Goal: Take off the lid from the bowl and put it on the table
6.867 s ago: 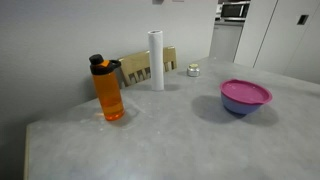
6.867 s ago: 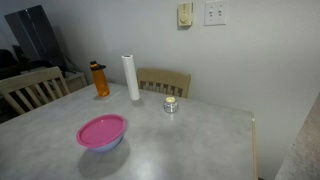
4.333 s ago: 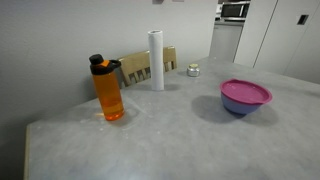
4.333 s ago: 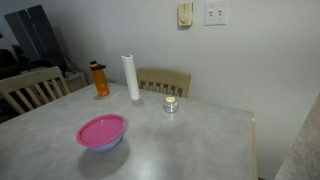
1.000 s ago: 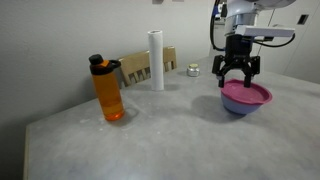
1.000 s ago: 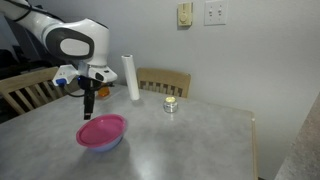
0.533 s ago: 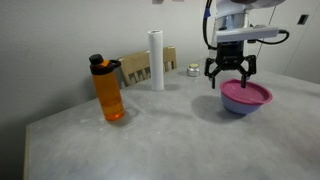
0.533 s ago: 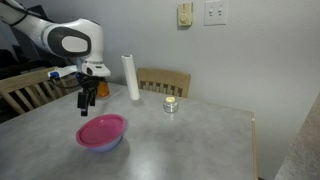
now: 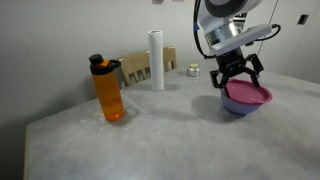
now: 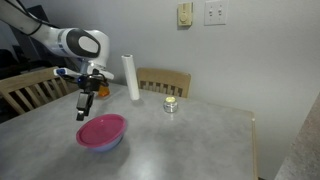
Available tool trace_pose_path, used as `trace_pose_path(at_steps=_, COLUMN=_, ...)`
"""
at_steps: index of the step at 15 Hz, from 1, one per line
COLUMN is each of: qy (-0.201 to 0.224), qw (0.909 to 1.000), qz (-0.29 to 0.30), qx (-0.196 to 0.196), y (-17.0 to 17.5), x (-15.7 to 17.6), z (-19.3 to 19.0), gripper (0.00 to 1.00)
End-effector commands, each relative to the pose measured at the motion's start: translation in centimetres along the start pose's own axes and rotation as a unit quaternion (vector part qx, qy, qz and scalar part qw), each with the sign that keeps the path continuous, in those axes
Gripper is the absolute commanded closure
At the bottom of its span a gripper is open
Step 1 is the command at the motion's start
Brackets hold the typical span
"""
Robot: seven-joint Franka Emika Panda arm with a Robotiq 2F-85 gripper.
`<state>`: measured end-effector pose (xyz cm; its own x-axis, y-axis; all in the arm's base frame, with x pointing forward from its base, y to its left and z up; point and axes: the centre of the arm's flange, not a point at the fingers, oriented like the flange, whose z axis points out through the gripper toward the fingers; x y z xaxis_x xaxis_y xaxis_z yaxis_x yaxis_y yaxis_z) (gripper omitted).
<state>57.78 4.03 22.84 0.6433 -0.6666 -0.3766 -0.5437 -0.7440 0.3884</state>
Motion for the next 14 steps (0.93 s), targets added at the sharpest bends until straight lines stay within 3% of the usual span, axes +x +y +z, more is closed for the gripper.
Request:
trace_pose_path(at_steps=1, qy=0.000, qw=0.9995, qz=-0.018, qx=-0.027, y=-0.5, x=1.6, z=-1.6, gripper=0.00)
trace_pose_path(at_steps=9, qy=0.040, qw=0.9977, qz=0.027, qx=0.047, y=-0.6, x=3.2, z=-2.1, gripper=0.00)
trace_pose_path(at_steps=14, qy=0.042, qw=0.9957, qz=0.037, qx=0.074, y=0.1, x=4.5, z=-2.2, gripper=0.00)
